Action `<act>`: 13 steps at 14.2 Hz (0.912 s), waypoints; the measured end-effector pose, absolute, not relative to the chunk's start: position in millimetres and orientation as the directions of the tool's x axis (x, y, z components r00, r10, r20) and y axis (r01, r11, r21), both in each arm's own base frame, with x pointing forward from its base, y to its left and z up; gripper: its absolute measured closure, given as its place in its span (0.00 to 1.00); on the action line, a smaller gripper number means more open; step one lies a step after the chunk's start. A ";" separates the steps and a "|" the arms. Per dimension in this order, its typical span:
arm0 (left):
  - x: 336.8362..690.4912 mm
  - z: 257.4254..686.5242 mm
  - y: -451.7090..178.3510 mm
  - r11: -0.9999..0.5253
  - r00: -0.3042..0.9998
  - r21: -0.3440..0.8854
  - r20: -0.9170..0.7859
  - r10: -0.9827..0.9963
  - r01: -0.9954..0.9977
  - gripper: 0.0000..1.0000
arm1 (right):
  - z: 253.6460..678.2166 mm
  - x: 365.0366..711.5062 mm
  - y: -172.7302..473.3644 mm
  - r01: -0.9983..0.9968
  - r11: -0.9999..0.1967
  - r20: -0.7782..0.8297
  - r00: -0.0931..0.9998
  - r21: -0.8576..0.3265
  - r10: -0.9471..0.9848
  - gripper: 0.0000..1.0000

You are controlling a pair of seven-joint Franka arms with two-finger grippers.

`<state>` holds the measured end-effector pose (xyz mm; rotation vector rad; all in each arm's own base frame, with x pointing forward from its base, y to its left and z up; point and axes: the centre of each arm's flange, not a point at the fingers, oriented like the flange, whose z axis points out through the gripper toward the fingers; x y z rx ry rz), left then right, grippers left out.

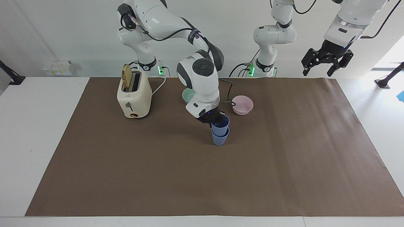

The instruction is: Stack blue cups with both arms

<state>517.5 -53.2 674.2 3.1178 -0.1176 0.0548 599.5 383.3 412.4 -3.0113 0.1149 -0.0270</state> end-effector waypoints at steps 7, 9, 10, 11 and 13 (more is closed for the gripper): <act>517.3 674.5 -53.2 -0.997 0.997 0.020 0.036 -0.075 -0.076 0.00 | 409.2 600.6 383.2 -0.072 -0.990 0.018 0.997 -0.123 -0.075 0.47; 517.2 674.5 -53.2 -0.997 0.997 0.020 0.036 -0.075 -0.076 0.00 | 409.0 602.0 380.9 -0.058 -0.994 0.039 0.997 -0.096 -0.062 0.25; 517.2 674.6 -53.2 -0.997 0.997 0.020 0.036 -0.075 -0.076 0.00 | 409.4 603.6 377.9 -0.057 -0.995 0.043 0.997 -0.084 -0.061 0.14; 517.2 674.6 -53.2 -0.997 0.997 0.020 0.036 -0.075 -0.076 0.00 | 411.8 607.2 370.7 -0.063 -0.996 0.042 0.997 -0.070 -0.066 0.04; 517.2 674.6 -53.2 -0.997 0.997 0.020 0.036 -0.075 -0.076 0.00 | 430.6 618.5 344.6 -0.071 -0.996 0.033 0.997 -0.048 -0.073 0.00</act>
